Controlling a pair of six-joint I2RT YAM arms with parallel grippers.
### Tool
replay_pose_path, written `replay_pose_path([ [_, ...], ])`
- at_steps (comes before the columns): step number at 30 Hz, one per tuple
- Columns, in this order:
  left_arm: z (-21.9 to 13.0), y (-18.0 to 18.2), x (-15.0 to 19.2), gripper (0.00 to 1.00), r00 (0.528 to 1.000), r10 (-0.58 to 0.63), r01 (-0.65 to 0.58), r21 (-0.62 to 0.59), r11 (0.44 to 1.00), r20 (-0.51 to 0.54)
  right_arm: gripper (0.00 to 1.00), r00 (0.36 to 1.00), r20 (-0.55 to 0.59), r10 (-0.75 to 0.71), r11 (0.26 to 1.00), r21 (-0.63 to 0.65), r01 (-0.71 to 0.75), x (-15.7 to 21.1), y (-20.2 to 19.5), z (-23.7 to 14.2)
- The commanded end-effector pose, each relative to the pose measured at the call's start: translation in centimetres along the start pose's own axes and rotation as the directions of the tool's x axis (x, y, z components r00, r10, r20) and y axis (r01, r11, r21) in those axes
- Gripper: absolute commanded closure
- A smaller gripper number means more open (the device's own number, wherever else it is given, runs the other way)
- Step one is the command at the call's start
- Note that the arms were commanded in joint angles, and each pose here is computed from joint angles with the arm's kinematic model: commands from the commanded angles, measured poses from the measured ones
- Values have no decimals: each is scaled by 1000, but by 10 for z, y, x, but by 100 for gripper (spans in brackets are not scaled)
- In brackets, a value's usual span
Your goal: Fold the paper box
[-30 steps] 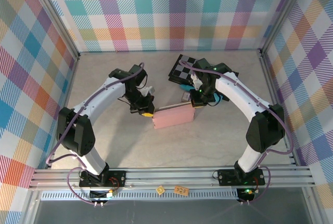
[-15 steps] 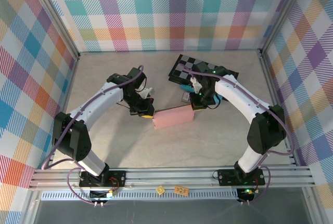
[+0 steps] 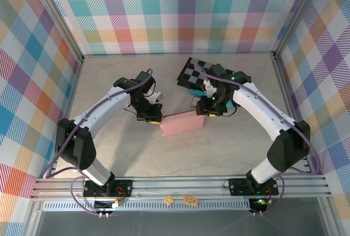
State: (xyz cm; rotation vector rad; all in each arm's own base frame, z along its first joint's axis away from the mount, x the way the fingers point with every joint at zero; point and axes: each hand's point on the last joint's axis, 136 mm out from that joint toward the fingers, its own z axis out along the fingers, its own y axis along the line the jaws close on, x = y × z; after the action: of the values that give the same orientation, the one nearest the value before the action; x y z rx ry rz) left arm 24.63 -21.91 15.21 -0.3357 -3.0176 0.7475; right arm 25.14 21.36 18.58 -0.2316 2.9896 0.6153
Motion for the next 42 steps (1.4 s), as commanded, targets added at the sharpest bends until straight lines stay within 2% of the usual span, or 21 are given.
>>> replay_pose_path([
  [1,6,2,2,100,1000,3,-4,-36,999,-31,51,991,20,134,988,-73,-133,1,10,-13],
  [4,6,1,2,100,1000,6,-7,-36,999,-30,45,952,64,300,946,-148,-289,-9,13,-22],
  [6,6,1,2,100,999,7,-8,-38,999,-32,40,896,42,441,878,-225,-422,-14,17,-23],
  [8,6,0,2,100,999,6,-8,-38,999,-32,38,820,-39,572,775,-302,-555,-15,23,-16],
  [11,6,0,2,100,999,8,-9,-36,999,-31,35,731,-130,670,650,-372,-663,-20,32,-5],
  [15,6,-2,3,100,999,10,-11,-34,999,-31,28,672,-155,724,579,-395,-714,-24,30,1],
  [20,6,-3,2,100,1000,14,-14,-33,999,-26,28,632,-212,745,538,-369,-758,-22,27,18],
  [27,4,-4,1,100,1000,14,-15,-31,999,-23,34,614,-209,761,532,-340,-775,-18,12,35],
  [33,1,-6,0,100,1000,16,-16,-30,999,-9,47,619,-201,759,548,-318,-774,-16,4,44],
  [34,0,-6,-1,98,1000,17,-17,-28,999,-4,48,619,-198,760,548,-315,-774,-16,3,46],
  [36,-5,-12,-4,86,999,19,-19,-9,1000,28,51,621,-197,759,551,-314,-773,-17,1,48],
  [38,-12,-18,-6,79,998,6,-7,26,1000,65,52,624,-191,758,557,-308,-771,-17,0,49],
  [42,-28,-32,-12,68,987,-83,63,146,987,138,54,627,-183,757,566,-296,-769,-15,-3,52],
])
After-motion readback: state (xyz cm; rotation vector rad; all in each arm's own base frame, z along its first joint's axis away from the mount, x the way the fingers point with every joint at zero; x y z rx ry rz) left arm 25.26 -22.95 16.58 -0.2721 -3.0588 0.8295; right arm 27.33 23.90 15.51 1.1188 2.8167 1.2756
